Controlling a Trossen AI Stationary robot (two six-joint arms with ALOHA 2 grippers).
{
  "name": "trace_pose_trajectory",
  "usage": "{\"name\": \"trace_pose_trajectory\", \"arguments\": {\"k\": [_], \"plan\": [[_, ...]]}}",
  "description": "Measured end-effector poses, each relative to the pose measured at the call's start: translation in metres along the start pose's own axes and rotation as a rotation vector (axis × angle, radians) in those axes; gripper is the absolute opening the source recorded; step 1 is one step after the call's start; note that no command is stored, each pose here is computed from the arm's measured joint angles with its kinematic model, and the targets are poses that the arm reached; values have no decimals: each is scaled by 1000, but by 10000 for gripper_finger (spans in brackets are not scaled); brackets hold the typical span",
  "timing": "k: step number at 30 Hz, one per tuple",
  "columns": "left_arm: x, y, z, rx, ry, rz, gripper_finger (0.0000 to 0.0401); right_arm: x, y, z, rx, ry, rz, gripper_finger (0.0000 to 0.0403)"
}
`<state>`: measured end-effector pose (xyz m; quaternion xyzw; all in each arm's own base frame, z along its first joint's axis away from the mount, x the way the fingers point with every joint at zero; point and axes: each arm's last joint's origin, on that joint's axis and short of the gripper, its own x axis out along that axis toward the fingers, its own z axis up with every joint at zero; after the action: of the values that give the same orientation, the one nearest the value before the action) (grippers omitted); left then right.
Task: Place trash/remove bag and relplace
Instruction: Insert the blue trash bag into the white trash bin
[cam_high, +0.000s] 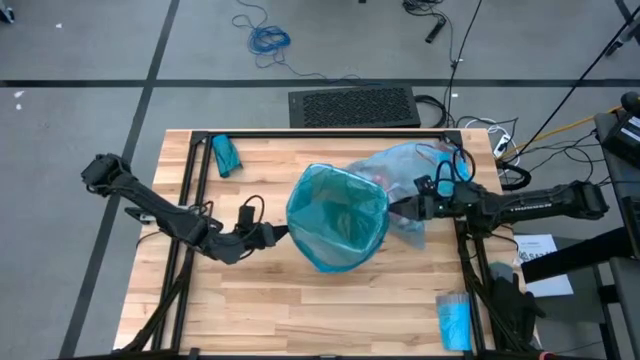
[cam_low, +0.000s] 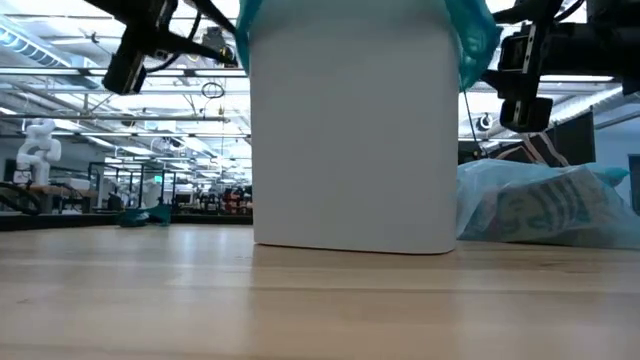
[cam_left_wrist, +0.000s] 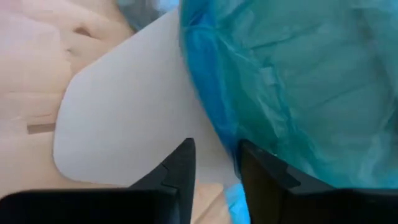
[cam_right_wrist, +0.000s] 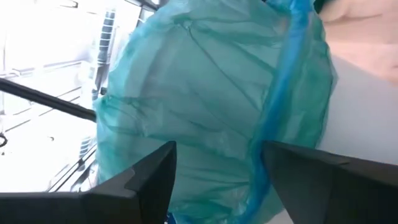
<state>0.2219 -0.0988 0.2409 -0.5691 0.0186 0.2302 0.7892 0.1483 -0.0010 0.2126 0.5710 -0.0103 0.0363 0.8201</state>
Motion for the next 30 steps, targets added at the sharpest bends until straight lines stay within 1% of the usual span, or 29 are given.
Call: {"name": "trace_pose_trajectory", "arguments": {"k": [5, 8, 10, 11, 13, 17, 19, 21, 23, 30], "plan": [[-6, -1, 0, 56, 81, -6, 131, -2, 1, -2, 3, 4, -5, 228], [-6, 8, -3, 82, 181, 63, 132, -3, -7, -7, 20, 53, -95, 228], [-6, 16, -5, 69, 214, 136, 132, -4, -13, -10, 34, 70, -161, 228], [-7, 20, -6, 70, 224, 170, 132, -4, -14, -11, 37, 65, -175, 228], [-9, 22, -7, 48, 228, 189, 132, -4, -11, -11, 40, 41, -155, 228], [-14, 17, -4, 28, 176, 145, 132, -5, 4, -6, 16, -21, -8, 228], [-18, 13, 0, 15, 138, 120, 132, -6, 9, -5, 2, -41, 37, 228], [-19, 12, 1, 19, 119, 111, 132, -7, 10, -4, 1, -48, 48, 228], [-19, 12, 2, 33, 119, 109, 132, -8, 10, -4, 4, -47, 44, 228], [-20, 11, 1, 30, 125, 102, 132, -8, 10, -4, 4, -45, 37, 228]]}}
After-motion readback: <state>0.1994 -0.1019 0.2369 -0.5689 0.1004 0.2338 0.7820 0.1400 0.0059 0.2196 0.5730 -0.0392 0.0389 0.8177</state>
